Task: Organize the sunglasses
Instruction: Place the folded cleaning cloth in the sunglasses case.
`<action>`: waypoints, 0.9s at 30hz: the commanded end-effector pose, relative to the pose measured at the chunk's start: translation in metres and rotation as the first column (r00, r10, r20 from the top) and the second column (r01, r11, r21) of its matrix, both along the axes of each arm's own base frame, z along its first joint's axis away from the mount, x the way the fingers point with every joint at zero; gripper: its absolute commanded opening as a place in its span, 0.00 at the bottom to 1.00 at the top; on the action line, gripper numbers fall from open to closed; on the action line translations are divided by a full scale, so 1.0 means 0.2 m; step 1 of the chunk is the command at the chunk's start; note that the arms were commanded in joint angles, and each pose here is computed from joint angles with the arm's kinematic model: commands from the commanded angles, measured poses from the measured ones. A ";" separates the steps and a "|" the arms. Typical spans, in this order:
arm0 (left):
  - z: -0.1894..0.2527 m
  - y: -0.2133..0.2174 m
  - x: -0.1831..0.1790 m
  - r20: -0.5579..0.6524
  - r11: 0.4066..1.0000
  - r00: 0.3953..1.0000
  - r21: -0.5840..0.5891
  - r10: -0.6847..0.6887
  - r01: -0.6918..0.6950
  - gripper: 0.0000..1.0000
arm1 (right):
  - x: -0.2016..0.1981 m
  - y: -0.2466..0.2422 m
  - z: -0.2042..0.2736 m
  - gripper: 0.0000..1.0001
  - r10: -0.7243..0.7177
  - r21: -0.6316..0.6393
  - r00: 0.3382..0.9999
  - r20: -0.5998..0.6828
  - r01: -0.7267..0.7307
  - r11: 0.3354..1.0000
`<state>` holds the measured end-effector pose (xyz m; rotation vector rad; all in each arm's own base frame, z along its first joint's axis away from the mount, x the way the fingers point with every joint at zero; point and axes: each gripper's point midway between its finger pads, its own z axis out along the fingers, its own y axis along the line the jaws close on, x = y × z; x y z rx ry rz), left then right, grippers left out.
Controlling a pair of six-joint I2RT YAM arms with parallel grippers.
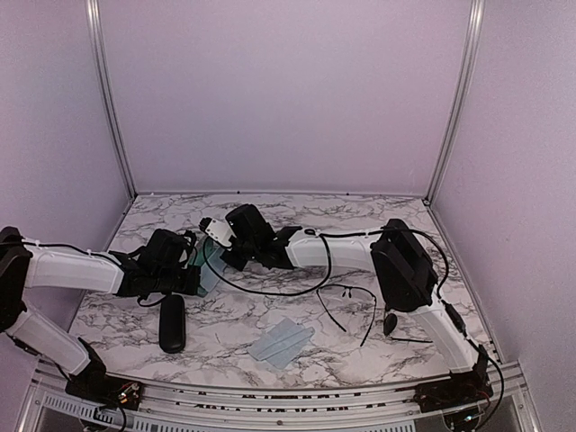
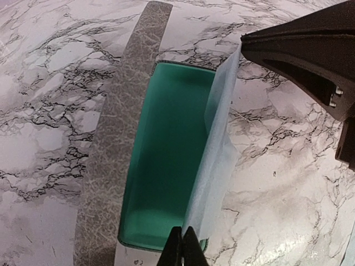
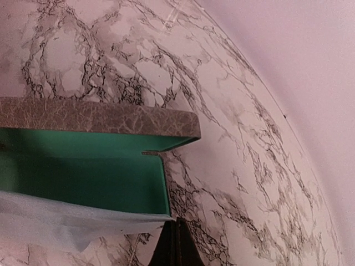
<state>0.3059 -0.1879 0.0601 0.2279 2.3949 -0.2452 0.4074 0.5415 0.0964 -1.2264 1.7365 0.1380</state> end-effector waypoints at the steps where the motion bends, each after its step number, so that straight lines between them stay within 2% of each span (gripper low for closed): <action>1: -0.10 0.09 -0.05 -0.059 0.997 0.998 0.077 0.018 -0.014 0.01 | 0.11 -0.01 0.02 0.00 -0.054 0.022 0.998 0.025 0.054 0.998; 27: -0.16 0.20 0.01 -0.044 0.969 0.992 0.222 0.118 -0.106 0.02 | 0.15 0.06 -0.07 0.01 -0.065 0.072 0.998 0.012 0.064 0.995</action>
